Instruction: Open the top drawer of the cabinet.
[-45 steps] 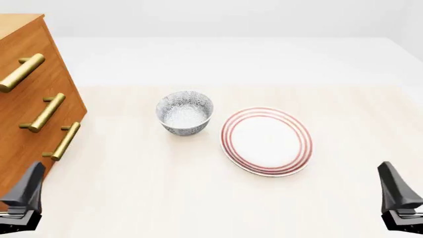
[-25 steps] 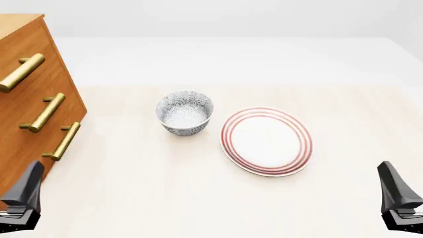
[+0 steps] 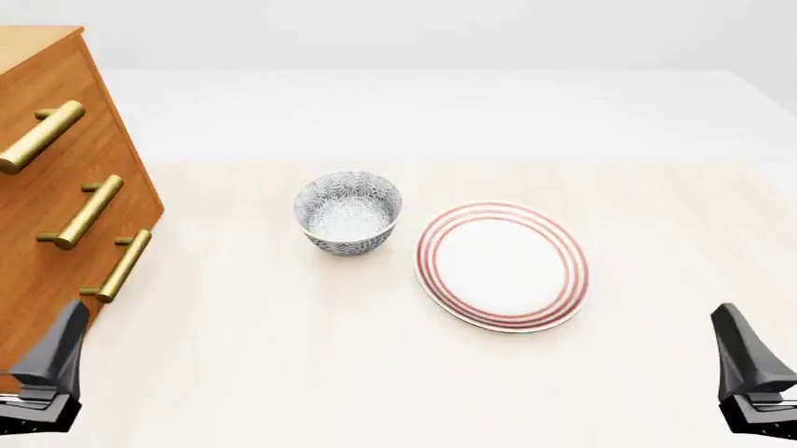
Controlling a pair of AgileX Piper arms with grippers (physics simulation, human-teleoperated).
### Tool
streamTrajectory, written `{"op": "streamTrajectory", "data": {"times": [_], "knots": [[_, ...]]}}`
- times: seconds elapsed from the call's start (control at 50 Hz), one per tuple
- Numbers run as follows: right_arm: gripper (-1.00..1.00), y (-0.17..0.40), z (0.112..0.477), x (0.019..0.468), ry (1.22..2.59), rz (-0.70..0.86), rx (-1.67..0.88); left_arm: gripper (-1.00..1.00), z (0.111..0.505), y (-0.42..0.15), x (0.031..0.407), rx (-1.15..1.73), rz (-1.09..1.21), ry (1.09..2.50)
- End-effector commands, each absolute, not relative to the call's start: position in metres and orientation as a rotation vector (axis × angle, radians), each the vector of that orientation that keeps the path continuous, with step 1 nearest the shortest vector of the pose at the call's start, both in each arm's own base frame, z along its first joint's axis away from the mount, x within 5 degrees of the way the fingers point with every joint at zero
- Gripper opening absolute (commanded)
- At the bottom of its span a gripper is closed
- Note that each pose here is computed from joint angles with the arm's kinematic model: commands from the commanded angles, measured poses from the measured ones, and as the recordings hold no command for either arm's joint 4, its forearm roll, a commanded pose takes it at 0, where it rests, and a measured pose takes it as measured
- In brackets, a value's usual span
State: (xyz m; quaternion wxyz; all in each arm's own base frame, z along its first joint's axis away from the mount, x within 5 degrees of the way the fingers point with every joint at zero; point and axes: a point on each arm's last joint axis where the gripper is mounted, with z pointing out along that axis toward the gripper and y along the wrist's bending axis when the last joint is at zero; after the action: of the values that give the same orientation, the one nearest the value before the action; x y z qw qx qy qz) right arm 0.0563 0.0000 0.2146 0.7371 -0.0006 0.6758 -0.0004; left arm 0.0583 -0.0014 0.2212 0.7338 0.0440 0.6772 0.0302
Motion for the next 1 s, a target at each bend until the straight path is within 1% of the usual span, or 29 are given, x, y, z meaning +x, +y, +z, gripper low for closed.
{"op": "streamTrajectory", "data": {"times": [0.02, 0.24, 0.44, 0.62, 0.7, 0.86, 1.0], "knots": [[1.00, 0.000, 0.214, 0.056, 1.484, -0.001, -0.001, 1.00, 0.228, -0.002, 0.064, 0.200, 0.153, 1.512], [1.00, 0.000, 0.214, 0.056, 1.484, -0.001, -0.001, 1.00, 0.224, -0.004, 0.086, 0.390, 0.311, 1.561], [1.00, 0.000, 0.214, 0.056, 1.484, -0.001, -0.001, 1.00, 0.243, -0.001, 0.082, 0.431, 0.400, 1.533], [1.00, 0.000, 0.214, 0.056, 1.484, -0.001, -0.002, 1.00, 0.251, 0.002, 0.080, 0.472, 0.517, 1.518], [1.00, 0.000, 0.214, 0.056, 1.484, -0.001, -0.001, 1.00, 0.252, 0.003, 0.083, 0.526, 0.579, 1.509], [1.00, 0.000, 0.214, 0.056, 1.484, -0.001, -0.001, 1.00, 0.271, 0.003, 0.087, 0.563, 0.638, 1.473], [1.00, 0.000, 0.214, 0.056, 1.484, -0.001, -0.001, 1.00, 0.273, 0.004, 0.093, 0.635, 0.717, 1.452]]}}
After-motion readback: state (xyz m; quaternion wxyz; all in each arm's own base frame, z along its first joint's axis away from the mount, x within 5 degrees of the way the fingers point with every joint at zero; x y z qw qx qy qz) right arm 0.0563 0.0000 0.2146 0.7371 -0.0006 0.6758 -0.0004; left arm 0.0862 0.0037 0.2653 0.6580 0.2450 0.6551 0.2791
